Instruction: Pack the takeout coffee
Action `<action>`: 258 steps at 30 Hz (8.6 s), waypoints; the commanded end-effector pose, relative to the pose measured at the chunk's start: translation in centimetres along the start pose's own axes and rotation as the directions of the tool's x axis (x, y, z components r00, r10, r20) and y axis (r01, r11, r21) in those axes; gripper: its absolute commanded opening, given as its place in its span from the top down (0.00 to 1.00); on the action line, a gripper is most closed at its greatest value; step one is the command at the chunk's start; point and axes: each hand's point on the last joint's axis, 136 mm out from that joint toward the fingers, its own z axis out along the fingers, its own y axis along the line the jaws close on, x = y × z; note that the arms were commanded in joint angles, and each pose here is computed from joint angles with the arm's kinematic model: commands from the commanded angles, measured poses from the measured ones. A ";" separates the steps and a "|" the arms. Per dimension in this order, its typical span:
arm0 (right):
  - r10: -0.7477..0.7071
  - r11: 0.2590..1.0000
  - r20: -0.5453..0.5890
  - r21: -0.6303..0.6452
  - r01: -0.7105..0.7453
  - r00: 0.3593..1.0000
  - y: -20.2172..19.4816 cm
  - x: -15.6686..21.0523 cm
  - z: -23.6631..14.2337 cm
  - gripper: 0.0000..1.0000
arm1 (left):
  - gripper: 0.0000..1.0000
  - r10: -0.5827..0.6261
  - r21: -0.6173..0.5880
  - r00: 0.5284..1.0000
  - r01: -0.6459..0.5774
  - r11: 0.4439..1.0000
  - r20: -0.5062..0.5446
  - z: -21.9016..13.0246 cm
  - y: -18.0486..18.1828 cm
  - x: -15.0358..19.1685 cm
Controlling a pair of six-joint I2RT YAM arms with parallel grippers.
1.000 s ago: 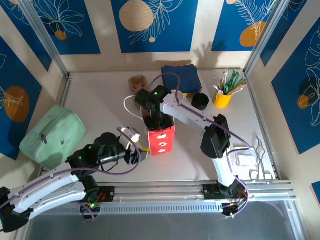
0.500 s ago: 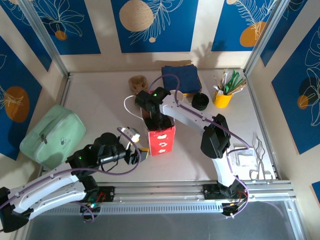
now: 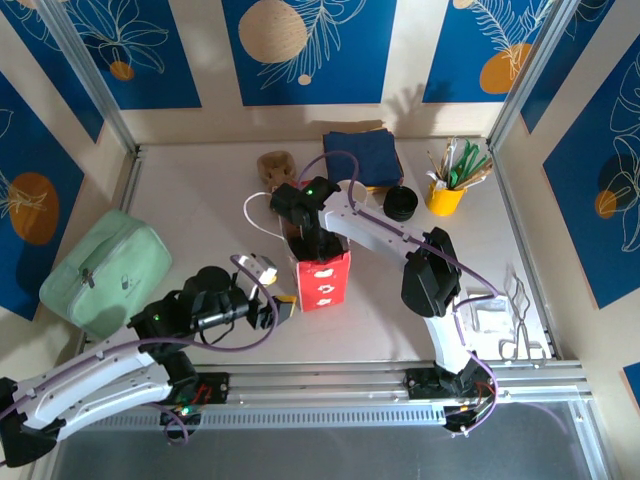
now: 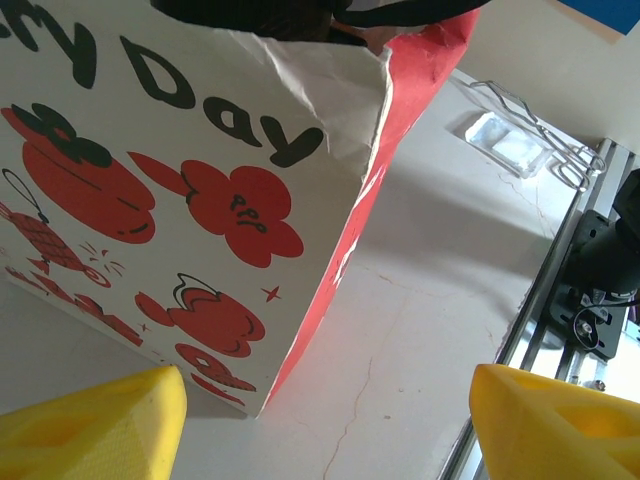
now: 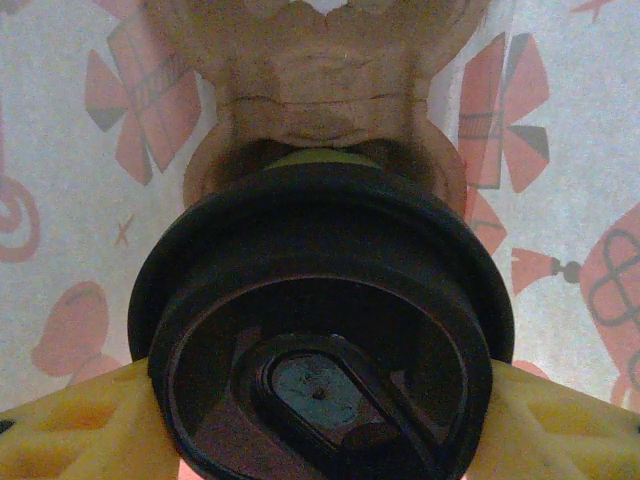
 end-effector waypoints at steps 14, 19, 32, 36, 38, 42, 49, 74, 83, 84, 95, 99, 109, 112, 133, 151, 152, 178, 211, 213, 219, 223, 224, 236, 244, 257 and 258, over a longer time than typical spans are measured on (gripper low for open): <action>0.018 1.000 -0.108 0.011 -0.017 0.994 0.2 1.3 3.6 0.37 | 0.25 0.011 -0.010 1.000 -0.011 1.000 0.026 -1.0 -0.1 -0.9; 0.022 1.000 -0.119 0.013 -0.020 0.993 0.1 1.4 4.3 0.38 | 0.25 0.011 -0.010 1.000 -0.011 1.000 0.025 -1.1 -0.1 -0.9; 0.034 0.999 -0.157 0.020 -0.031 0.987 0.0 1.4 6.0 0.37 | 0.25 0.008 -0.011 1.000 -0.008 1.000 0.027 -1.2 -0.1 -0.8; 0.032 0.999 -0.158 0.018 -0.030 0.987 0.0 1.4 5.9 0.37 | 0.25 0.006 -0.013 1.000 -0.006 1.000 0.027 -1.2 0.0 -0.8; 0.031 0.999 -0.156 0.016 -0.028 0.987 0.1 1.3 5.8 0.37 | 0.25 0.007 -0.012 1.000 -0.006 1.000 0.028 -1.1 0.0 -0.8; 0.026 1.000 -0.144 0.009 -0.025 0.989 0.2 1.1 5.1 0.38 | 0.25 0.006 -0.014 1.000 -0.005 1.000 0.026 -1.1 0.0 -0.7; 0.015 1.000 -0.108 -0.006 -0.016 0.994 0.4 0.6 3.3 0.31 | 0.25 0.004 -0.016 1.000 -0.004 1.000 0.027 -1.3 0.1 -0.6; -0.019 0.999 -0.035 -0.034 0.018 0.999 0.1 -0.3 0.5 0.06 | 0.25 0.011 -0.019 0.999 -0.010 1.000 0.033 -1.6 0.1 -0.6; -0.012 1.000 -0.023 -0.025 0.011 1.000 -0.1 -0.3 0.0 0.01 | 0.26 0.016 -0.021 0.999 -0.015 1.000 0.034 -1.7 0.1 -0.8; -0.012 1.000 -0.019 -0.027 0.011 1.000 -0.1 -0.4 -0.1 0.00 | 0.26 0.017 -0.020 0.999 -0.016 1.000 0.035 -1.7 0.1 -0.8; -0.012 1.000 -0.005 -0.023 0.012 1.000 -0.1 -0.4 -0.9 0.01 | 0.25 0.022 -0.025 0.999 -0.021 0.999 0.034 -1.7 0.1 -0.9; -0.017 1.000 0.007 -0.024 0.017 1.000 -0.1 -0.5 -1.3 0.01 | 0.25 0.024 -0.026 0.999 -0.023 0.999 0.037 -1.7 0.1 -1.0; -0.013 1.000 0.010 -0.020 0.013 1.000 -0.1 -0.3 -1.5 0.04 | 0.25 0.018 -0.025 0.999 -0.017 1.000 0.035 -1.7 0.1 -0.9; -0.011 1.000 0.012 -0.015 0.012 1.000 -0.2 -0.3 -1.6 0.07 | 0.25 0.016 -0.026 0.999 -0.015 1.000 0.034 -1.7 0.2 -0.9; -0.010 1.000 0.035 -0.017 0.011 0.999 -0.5 -0.1 -2.5 0.23 | 0.25 0.010 -0.027 0.999 -0.009 1.000 0.033 -1.6 0.2 -0.8; -0.011 1.000 0.081 -0.027 0.013 0.997 -0.5 0.0 -4.2 0.32 | 0.25 0.007 -0.032 0.999 -0.006 0.999 0.031 -1.7 0.3 -0.7; -0.013 1.000 0.082 -0.027 0.015 0.997 -0.5 0.1 -4.3 0.32 | 0.25 0.007 -0.033 0.999 -0.006 0.999 0.032 -1.7 0.3 -0.7; -0.040 0.998 0.160 -0.037 0.046 0.986 -0.3 -0.3 -7.2 0.32 | 0.25 0.008 -0.034 0.999 -0.007 0.999 0.032 -1.6 0.3 -0.8; -0.048 0.997 0.169 -0.052 0.058 0.984 -0.1 -0.3 -7.5 0.34 | 0.25 0.013 -0.028 0.999 -0.012 1.000 0.031 -1.4 0.1 -1.3; -0.050 0.997 0.172 -0.052 0.059 0.984 0.0 -0.4 -7.6 0.30 | 0.25 0.014 -0.028 1.000 -0.013 1.000 0.028 -1.3 0.1 -1.3; -0.056 0.997 0.169 -0.036 0.063 0.984 0.0 -0.6 -7.5 0.28 | 0.25 0.019 -0.028 0.999 -0.019 0.999 0.026 -1.2 0.1 -1.5; -0.060 0.998 0.166 -0.001 0.061 0.984 -0.4 -0.7 -7.0 0.27 | 0.25 0.017 -0.029 1.000 -0.016 0.999 0.022 -1.1 0.1 -1.4; -0.061 0.998 0.166 0.020 0.059 0.984 -0.6 -0.8 -6.8 0.27 | 0.25 0.015 -0.030 1.000 -0.015 0.999 0.021 -1.1 0.1 -1.4; -0.075 0.997 0.130 -0.022 0.078 0.989 0.5 -0.4 -5.5 0.23 | 0.25 0.008 -0.030 1.000 -0.008 1.000 0.021 -1.2 0.1 -1.3; -0.087 0.995 0.134 -0.040 0.093 0.987 0.8 -0.4 -5.5 0.18 | 0.26 0.001 -0.036 1.000 0.000 0.999 0.019 -1.3 0.2 -1.1; -0.098 0.993 0.168 -0.050 0.107 0.981 1.1 -0.8 -6.9 0.20 | 0.26 0.000 -0.037 1.000 0.001 0.999 0.031 -1.6 0.3 -1.3; -0.094 0.993 0.177 -0.048 0.104 0.980 1.0 -0.8 -7.2 0.20 | 0.26 -0.001 -0.037 0.999 0.002 0.999 0.032 -1.6 0.2 -1.4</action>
